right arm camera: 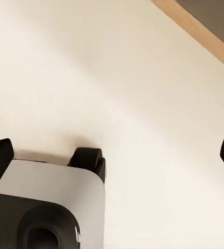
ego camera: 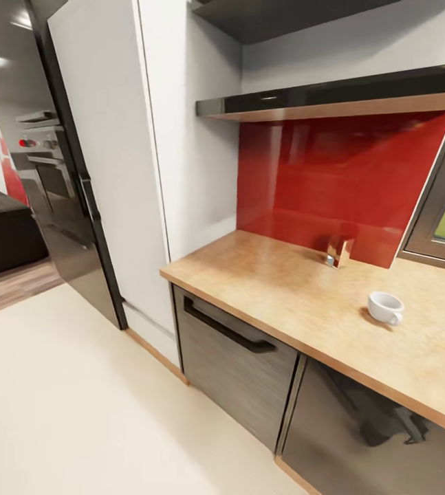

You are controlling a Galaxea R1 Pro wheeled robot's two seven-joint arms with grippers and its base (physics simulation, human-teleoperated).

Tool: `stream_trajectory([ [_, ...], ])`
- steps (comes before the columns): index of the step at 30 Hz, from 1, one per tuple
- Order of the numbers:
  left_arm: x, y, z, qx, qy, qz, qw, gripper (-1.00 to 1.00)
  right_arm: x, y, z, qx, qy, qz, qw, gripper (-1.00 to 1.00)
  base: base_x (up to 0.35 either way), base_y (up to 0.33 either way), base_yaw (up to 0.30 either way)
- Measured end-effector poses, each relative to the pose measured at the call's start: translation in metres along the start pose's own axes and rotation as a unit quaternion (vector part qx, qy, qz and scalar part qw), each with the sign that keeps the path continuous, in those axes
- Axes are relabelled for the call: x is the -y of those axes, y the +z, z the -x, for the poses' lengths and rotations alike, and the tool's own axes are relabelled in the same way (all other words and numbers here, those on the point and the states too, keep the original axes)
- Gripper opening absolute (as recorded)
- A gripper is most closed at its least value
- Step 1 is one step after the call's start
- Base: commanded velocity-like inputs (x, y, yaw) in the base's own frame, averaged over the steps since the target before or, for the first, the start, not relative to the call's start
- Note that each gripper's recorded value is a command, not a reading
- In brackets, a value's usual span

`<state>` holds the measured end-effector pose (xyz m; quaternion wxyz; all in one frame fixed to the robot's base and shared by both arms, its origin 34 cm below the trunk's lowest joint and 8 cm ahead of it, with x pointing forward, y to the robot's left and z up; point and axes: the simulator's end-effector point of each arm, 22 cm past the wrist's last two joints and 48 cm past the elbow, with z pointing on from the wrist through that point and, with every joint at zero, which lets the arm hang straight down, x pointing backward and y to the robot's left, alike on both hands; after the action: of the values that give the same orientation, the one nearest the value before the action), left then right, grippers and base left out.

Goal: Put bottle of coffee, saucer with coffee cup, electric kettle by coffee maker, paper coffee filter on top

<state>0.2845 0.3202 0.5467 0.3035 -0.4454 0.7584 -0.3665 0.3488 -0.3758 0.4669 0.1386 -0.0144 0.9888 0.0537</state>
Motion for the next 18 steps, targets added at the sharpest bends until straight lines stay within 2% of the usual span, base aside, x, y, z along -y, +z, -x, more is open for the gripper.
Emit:
stream_trajectory([
  [12,0.0001,-0.0001,0.0000,0.000,0.000,0.000,1.0000,1.00,0.0000,-0.0001,-0.0003,0.000,0.000,0.000,1.0000,1.00,0.236,0.210,-0.007],
  [18,0.0000,0.0001,0.0000,0.000,0.000,0.000,1.0000,1.00,-0.0002,0.0000,-0.0010,-0.001,0.000,0.000,1.0000,1.00,0.121,0.277,0.000],
])
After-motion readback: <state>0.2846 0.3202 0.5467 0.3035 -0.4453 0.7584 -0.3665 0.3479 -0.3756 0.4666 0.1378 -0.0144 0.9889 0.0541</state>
